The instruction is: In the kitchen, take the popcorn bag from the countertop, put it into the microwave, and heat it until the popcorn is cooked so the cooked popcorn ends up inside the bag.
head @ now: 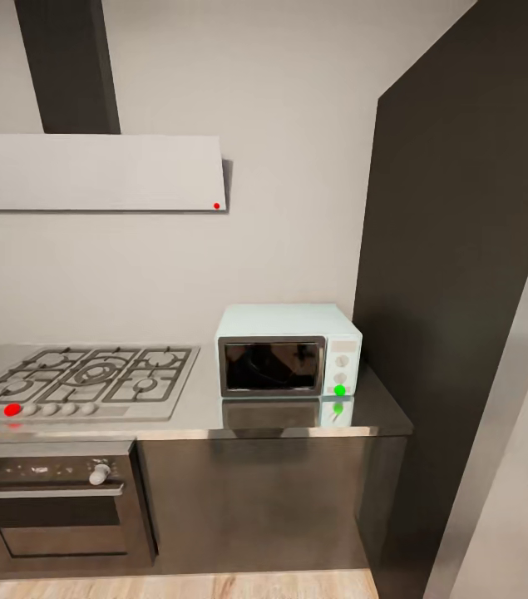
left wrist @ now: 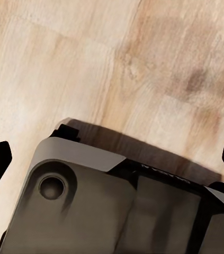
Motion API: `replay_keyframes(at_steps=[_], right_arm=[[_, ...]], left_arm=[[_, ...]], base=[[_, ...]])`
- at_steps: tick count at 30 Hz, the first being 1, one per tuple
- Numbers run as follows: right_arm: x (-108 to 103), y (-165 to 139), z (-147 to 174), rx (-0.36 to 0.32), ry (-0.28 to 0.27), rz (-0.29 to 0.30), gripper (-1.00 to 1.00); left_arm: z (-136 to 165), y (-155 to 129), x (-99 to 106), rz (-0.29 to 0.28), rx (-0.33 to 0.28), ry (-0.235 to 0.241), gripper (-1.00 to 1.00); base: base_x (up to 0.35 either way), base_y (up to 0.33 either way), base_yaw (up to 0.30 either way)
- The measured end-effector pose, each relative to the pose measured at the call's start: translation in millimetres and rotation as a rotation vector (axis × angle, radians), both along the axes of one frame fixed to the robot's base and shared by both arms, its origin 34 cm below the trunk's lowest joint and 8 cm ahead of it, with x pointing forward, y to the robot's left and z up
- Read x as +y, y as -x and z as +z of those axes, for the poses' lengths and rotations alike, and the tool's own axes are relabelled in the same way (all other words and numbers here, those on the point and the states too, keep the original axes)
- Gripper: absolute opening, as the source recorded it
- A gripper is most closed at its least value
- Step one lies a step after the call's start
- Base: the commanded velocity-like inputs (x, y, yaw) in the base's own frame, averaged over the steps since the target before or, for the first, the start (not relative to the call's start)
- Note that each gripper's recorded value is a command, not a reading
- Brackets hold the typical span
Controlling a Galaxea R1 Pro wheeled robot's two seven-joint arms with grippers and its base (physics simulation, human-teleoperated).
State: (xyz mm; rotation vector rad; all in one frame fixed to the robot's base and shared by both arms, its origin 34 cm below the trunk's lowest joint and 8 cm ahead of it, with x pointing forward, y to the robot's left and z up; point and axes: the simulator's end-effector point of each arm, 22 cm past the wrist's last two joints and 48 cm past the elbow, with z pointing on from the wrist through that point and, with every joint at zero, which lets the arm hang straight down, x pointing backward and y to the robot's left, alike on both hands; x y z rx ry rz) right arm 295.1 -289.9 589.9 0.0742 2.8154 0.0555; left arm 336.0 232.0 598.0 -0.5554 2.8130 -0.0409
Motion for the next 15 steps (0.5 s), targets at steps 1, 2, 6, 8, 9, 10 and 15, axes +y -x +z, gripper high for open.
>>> replay_keyframes(at_steps=[1,2,6,8,9,10,15], right_arm=[[0.2,0.9,-0.3,0.003,0.001,-0.003,-1.00],[-0.7,1.5,-0.6,0.006,0.007,-0.007,-1.00],[-7.8,3.7,-1.5,0.015,0.052,-0.024,-1.00],[-9.0,3.7,-1.5,0.015,0.057,-0.025,-1.00],[-9.3,3.8,-1.5,0.015,0.059,-0.025,-1.00],[-9.4,3.8,-1.5,0.015,0.059,-0.025,-1.00],[-10.6,3.4,-1.3,0.014,0.061,-0.026,-1.00]], left_arm=[[-1.6,5.8,-1.6,-0.003,0.007,0.001,1.00],[-2.6,9.4,-3.6,-0.007,0.011,0.002,1.00],[-4.1,15.9,-11.6,-0.048,0.019,0.002,1.00],[-4.4,17.0,-10.9,-0.075,0.021,-0.007,1.00],[-4.5,17.3,-9.2,-0.084,0.021,-0.012,1.00],[-4.7,17.4,-7.2,-0.087,0.022,-0.015,1.00],[-4.7,17.1,-2.2,-0.094,0.022,-0.023,1.00]], base=[[0.000,0.000,0.000],[0.000,0.000,0.000],[0.000,0.000,0.150],[0.000,0.000,0.254],[0.000,0.000,0.265],[0.000,0.000,0.270],[0.000,0.000,0.273]])
